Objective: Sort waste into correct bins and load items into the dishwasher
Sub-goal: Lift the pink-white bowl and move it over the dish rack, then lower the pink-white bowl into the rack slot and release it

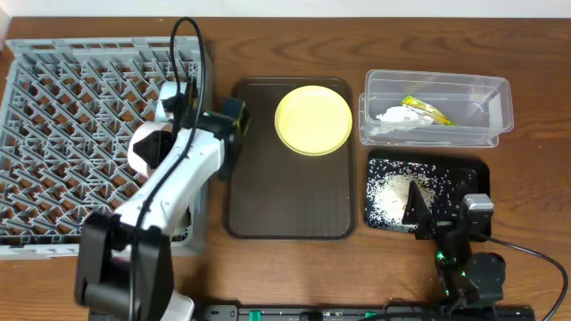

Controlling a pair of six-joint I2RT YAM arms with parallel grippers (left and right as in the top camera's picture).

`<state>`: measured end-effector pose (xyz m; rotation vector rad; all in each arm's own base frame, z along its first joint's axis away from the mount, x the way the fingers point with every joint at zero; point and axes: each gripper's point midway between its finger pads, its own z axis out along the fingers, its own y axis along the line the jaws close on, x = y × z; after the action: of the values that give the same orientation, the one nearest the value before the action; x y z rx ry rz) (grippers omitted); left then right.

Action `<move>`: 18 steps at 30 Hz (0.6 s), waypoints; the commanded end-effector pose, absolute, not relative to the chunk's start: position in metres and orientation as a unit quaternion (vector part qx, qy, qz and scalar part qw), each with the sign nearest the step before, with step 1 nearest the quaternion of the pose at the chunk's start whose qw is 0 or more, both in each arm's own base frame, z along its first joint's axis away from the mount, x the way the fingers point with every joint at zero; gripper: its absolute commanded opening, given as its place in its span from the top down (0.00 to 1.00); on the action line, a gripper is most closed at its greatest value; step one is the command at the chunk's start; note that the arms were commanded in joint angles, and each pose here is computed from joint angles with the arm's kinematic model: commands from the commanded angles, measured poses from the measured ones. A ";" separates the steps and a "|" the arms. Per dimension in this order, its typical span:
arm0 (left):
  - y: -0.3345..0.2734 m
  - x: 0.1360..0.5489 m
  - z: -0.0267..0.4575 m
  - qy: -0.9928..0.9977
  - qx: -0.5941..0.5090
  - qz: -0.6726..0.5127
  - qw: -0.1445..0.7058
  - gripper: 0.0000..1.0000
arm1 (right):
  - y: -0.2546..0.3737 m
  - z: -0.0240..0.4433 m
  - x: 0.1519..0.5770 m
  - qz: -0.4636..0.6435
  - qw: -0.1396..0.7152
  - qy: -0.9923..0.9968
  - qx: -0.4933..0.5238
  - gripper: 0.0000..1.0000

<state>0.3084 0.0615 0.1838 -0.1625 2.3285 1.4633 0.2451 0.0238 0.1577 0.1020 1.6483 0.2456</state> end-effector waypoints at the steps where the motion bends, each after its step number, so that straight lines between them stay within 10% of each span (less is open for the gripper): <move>1: 0.061 0.300 0.200 0.835 -0.085 0.496 0.223 0.76 | 0.022 0.157 0.245 0.101 0.673 0.732 0.043 0.01; 18: 0.066 0.274 0.256 0.831 -0.168 0.414 0.331 0.54 | 0.022 0.156 0.245 0.101 0.672 0.732 0.043 0.01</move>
<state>0.2736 0.0666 0.2579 -0.4230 2.1772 1.1036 0.2451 0.0238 0.1576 0.1020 1.6487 0.2456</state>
